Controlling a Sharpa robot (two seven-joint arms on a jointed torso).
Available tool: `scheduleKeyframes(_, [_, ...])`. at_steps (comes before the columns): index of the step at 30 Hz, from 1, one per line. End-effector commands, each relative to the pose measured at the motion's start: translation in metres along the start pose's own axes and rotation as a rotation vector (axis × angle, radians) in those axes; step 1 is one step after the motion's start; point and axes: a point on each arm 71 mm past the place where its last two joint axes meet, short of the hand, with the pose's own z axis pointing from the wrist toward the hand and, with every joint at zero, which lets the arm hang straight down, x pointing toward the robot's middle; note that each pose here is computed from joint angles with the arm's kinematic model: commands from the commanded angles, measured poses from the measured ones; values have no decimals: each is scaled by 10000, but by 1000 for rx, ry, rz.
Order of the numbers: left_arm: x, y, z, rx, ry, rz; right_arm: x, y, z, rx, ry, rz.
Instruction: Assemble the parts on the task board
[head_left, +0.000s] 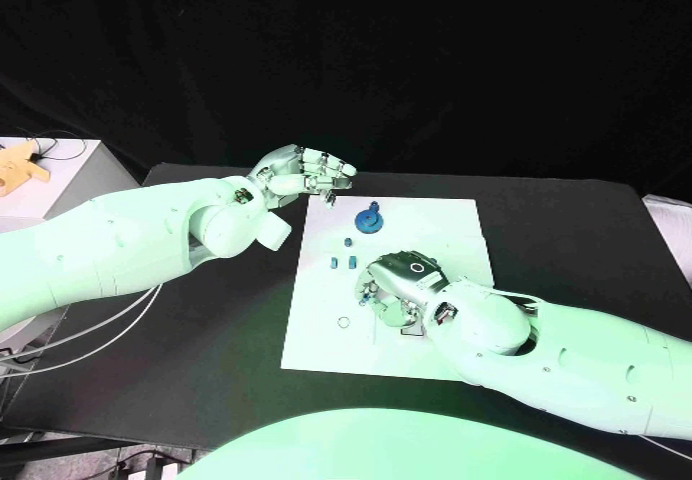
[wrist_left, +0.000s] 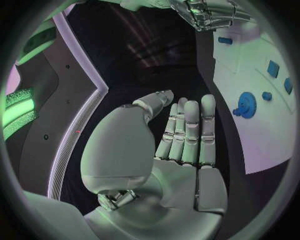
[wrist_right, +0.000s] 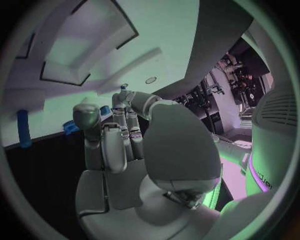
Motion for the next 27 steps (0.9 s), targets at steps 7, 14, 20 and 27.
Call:
scheduleKeyframes(7, [18,-5,3,1,16,-13,35,18,5,-8,27,-23])
scheduleKeyframes(14, [17,-4,1,-1,17,-13,65,32,9,-10,41,-24])
scheduleKeyframes(20, [14,-2,1,-1,16,-12,80,18,11,-3,51,-28])
scheduleKeyframes(27, [15,-1,2,-3,18,-13,96,12,24,2,63,-33])
